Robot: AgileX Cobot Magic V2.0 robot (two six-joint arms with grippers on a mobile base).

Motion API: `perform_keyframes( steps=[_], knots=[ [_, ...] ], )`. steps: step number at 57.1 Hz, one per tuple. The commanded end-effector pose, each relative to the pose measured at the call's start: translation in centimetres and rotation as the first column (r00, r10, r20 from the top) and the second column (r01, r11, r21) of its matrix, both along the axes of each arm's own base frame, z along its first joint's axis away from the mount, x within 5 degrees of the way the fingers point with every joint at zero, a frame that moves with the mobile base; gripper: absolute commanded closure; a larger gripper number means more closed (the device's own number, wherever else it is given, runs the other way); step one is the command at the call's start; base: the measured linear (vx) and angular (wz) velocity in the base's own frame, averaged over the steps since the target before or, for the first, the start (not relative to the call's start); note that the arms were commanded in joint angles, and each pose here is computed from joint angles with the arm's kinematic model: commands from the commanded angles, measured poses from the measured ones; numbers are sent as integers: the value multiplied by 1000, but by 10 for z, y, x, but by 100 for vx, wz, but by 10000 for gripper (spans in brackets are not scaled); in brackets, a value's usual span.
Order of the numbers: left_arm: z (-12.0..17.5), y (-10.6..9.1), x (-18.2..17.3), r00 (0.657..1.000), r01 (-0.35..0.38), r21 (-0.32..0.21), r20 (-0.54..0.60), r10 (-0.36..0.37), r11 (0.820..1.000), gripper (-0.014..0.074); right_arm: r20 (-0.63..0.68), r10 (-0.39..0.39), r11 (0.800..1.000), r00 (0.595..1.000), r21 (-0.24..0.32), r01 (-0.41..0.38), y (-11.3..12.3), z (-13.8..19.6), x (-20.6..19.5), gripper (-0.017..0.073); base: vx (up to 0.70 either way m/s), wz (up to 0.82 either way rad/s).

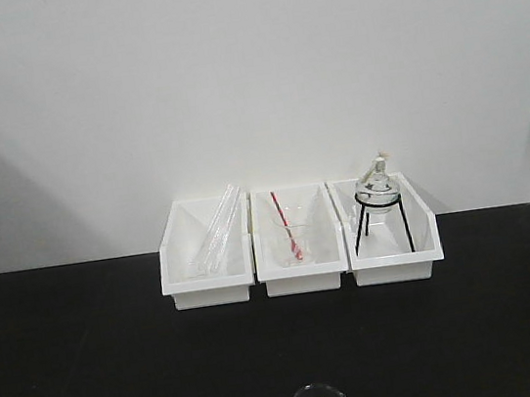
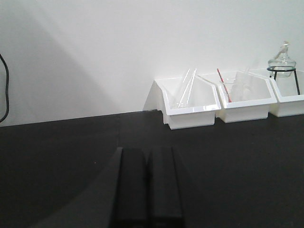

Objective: Pick beaker and place in left cabinet

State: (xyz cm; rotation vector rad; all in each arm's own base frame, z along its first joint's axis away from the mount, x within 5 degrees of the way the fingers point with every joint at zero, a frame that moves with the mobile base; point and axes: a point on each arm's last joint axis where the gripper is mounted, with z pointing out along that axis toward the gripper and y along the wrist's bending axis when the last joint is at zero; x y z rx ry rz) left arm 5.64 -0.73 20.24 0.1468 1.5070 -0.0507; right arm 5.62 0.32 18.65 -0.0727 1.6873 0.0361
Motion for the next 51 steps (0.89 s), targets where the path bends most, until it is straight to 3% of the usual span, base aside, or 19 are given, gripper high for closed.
perform_keyframes(
  steps=[1,40,47,51],
  knots=[
    [3,0,-1,996,0,-22,85,2,1000,592,98,8,1000,995,-4,-8,1,7,0,568,0,0],
    [3,0,-1,996,0,-22,85,2,1000,592,98,8,1000,995,-5,-7,1,7,0,568,0,0],
    [3,0,-1,996,0,-22,85,2,1000,592,115,15,995,993,-102,-4,0,8,0,568,0,0],
    [3,0,-1,996,0,-22,85,2,1000,592,159,20,997,987,-79,-8,1,12,0,568,0,0]
  ],
)
